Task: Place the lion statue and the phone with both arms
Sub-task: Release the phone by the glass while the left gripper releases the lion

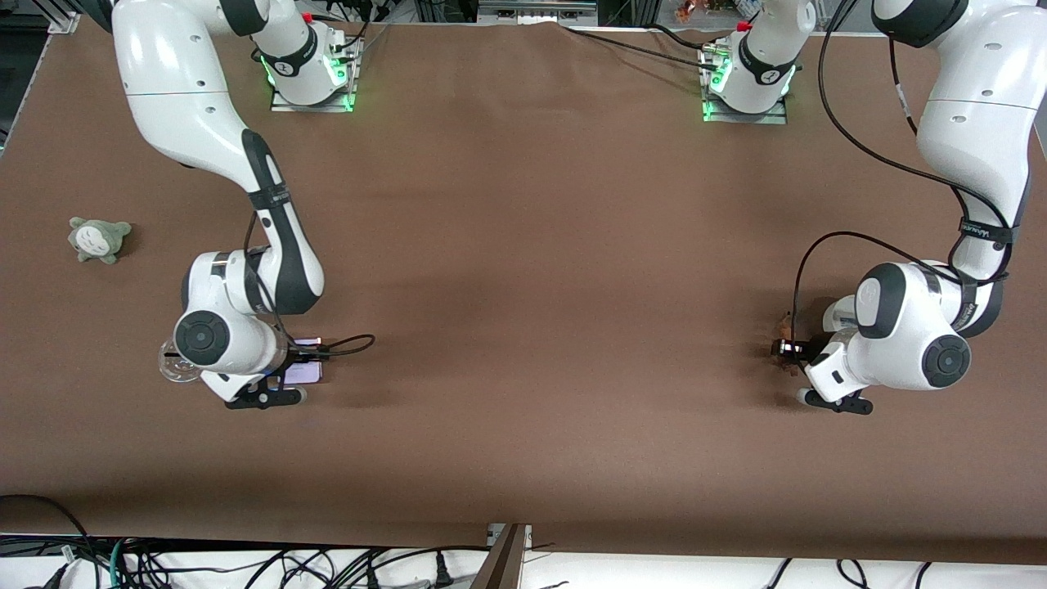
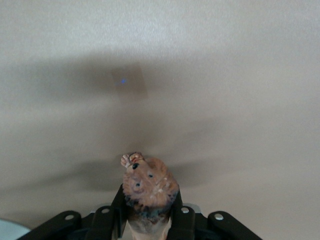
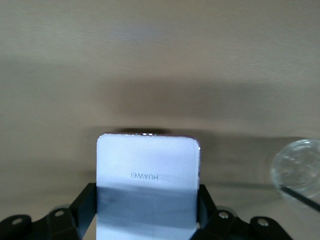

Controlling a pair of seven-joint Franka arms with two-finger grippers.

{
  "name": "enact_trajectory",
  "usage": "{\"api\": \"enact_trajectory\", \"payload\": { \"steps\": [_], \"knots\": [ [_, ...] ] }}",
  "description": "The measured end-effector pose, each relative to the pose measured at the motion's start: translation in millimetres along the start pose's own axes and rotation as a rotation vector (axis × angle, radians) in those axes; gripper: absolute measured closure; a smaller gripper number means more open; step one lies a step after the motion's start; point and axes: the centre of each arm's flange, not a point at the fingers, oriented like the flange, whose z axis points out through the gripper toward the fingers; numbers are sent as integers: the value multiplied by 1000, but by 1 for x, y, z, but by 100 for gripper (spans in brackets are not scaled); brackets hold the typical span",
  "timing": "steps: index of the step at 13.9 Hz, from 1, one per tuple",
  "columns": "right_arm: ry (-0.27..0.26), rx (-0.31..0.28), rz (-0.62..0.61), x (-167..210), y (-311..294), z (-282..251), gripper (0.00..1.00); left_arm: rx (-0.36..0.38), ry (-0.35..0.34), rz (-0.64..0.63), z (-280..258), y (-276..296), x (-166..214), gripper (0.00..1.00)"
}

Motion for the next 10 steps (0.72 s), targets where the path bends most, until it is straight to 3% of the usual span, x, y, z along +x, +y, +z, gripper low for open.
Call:
{"api": "enact_trajectory", "payload": {
  "steps": [6, 7, 10],
  "knots": [
    [-1, 5, -15, 0, 20, 3, 17, 1, 32, -6, -1, -5, 1, 64],
    [1, 5, -16, 0, 19, 4, 17, 1, 32, -6, 0, -5, 1, 59],
    [4, 5, -16, 0, 19, 6, 17, 0, 33, -8, 2, -5, 1, 31]
  ]
}}
